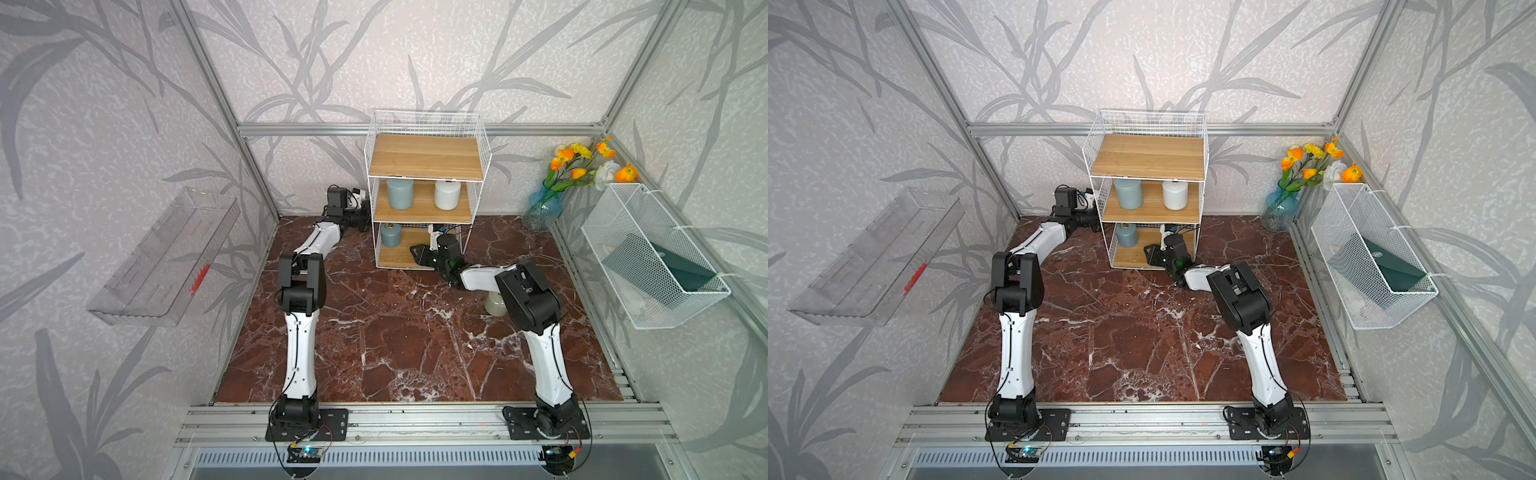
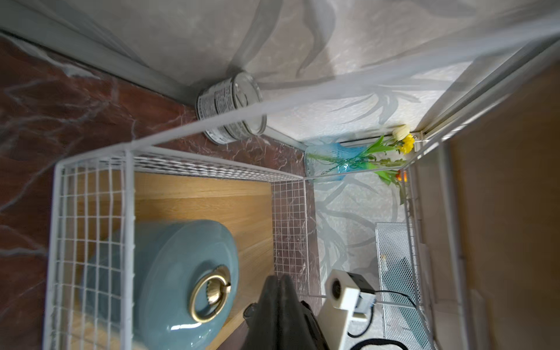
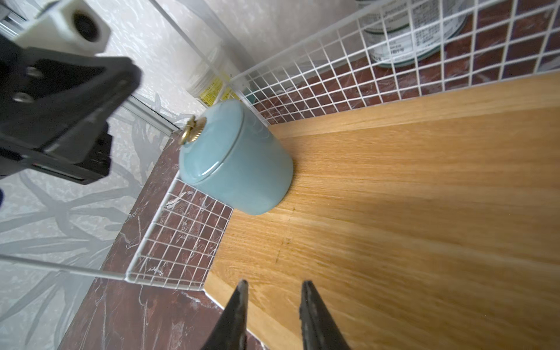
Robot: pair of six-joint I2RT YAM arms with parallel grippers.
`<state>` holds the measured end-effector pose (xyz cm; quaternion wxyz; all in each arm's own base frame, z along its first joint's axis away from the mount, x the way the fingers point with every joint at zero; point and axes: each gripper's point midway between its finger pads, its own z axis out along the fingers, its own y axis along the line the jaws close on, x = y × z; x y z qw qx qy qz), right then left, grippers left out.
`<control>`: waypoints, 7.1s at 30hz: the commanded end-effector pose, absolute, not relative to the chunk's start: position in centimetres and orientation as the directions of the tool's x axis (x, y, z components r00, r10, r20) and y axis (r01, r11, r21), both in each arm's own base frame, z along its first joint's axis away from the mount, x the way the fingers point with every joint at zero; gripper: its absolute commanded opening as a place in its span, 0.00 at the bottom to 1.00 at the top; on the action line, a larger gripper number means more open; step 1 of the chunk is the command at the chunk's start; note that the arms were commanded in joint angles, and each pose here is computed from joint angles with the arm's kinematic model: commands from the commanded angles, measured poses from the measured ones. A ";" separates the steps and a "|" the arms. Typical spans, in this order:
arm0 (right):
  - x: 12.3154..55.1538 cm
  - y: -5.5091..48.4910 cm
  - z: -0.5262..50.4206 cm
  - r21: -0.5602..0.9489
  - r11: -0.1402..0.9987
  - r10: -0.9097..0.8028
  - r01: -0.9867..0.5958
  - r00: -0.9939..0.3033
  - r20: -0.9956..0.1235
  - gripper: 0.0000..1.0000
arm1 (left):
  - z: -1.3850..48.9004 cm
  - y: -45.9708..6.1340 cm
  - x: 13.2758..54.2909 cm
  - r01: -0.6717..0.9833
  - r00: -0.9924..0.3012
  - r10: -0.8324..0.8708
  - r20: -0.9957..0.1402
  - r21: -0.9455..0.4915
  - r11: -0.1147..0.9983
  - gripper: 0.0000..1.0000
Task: Remove the tea canisters from the shelf
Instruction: Move the tea canister to the shelf, then pick up the tea canister from the shelf.
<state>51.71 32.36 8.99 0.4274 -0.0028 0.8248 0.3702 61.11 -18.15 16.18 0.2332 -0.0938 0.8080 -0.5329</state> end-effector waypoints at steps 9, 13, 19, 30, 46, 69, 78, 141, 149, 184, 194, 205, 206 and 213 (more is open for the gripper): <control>50.2 31.7 12.4 0.576 0.723 0.301 -0.381 -0.576 -0.760 0.31 | 12.7 -16.8 62.0 0.043 -0.878 -0.361 -0.314 -0.804 0.594 0.00; 49.9 31.6 12.3 0.574 0.724 0.297 -0.383 -0.578 -0.760 0.31 | 12.2 -16.4 62.3 0.038 -0.873 -0.354 -0.335 -0.772 0.635 0.00; 49.7 31.5 12.2 0.574 0.725 0.295 -0.381 -0.581 -0.758 0.31 | 11.3 -16.4 62.5 0.048 -0.874 -0.323 -0.364 -0.724 0.688 0.00; 49.4 31.4 12.4 0.582 0.717 0.301 -0.383 -0.583 -0.754 0.31 | 10.5 -18.3 62.0 0.088 -0.894 -0.273 -0.356 -0.735 0.672 0.00; 49.1 30.9 13.3 0.570 0.728 0.297 -0.381 -0.574 -0.763 0.31 | 10.5 -21.6 57.1 0.176 -0.930 -0.148 -0.337 -0.759 0.627 0.00; 54.8 30.5 12.6 0.423 0.866 0.242 -0.268 -0.514 -0.823 0.31 | 15.1 -16.2 56.5 0.170 -0.799 -0.430 -0.419 -0.844 0.508 0.07; 57.2 31.6 11.5 0.369 0.888 0.188 -0.276 -0.514 -0.837 0.31 | 16.1 -16.7 57.7 0.195 -0.797 -0.433 -0.420 -0.859 0.474 0.13; 45.1 35.4 14.8 0.228 0.858 -0.024 -0.461 -0.479 -0.878 0.99 | 19.0 -16.9 58.2 0.239 -0.709 -0.521 -0.476 -0.857 0.458 0.29; 45.8 34.6 12.6 0.122 0.917 -0.088 -0.381 -0.489 -0.868 0.99 | 18.8 -14.1 56.1 0.166 -0.656 -0.582 -0.481 -0.844 0.510 0.29; 50.1 37.4 8.3 0.082 0.932 -0.111 -0.354 -0.491 -0.864 0.89 | 14.1 -10.7 48.9 0.060 -0.665 -0.577 -0.475 -0.803 0.593 0.30; 50.5 37.1 8.5 0.078 0.939 -0.094 -0.334 -0.470 -0.877 0.67 | 13.9 -10.5 48.7 0.054 -0.672 -0.571 -0.472 -0.800 0.597 0.30; 46.8 35.0 13.4 0.053 0.945 -0.080 -0.322 -0.387 -0.919 0.62 | 15.0 -10.3 48.1 0.070 -0.656 -0.574 -0.490 -0.797 0.600 0.30; 46.0 34.5 13.8 0.057 0.945 -0.076 -0.322 -0.385 -0.920 0.62 | 15.2 -10.2 47.9 0.071 -0.652 -0.575 -0.494 -0.795 0.603 0.30; 39.9 30.6 15.7 0.035 0.956 -0.079 -0.292 -0.372 -0.925 0.62 | 16.7 -9.9 46.9 0.084 -0.637 -0.568 -0.521 -0.779 0.621 0.30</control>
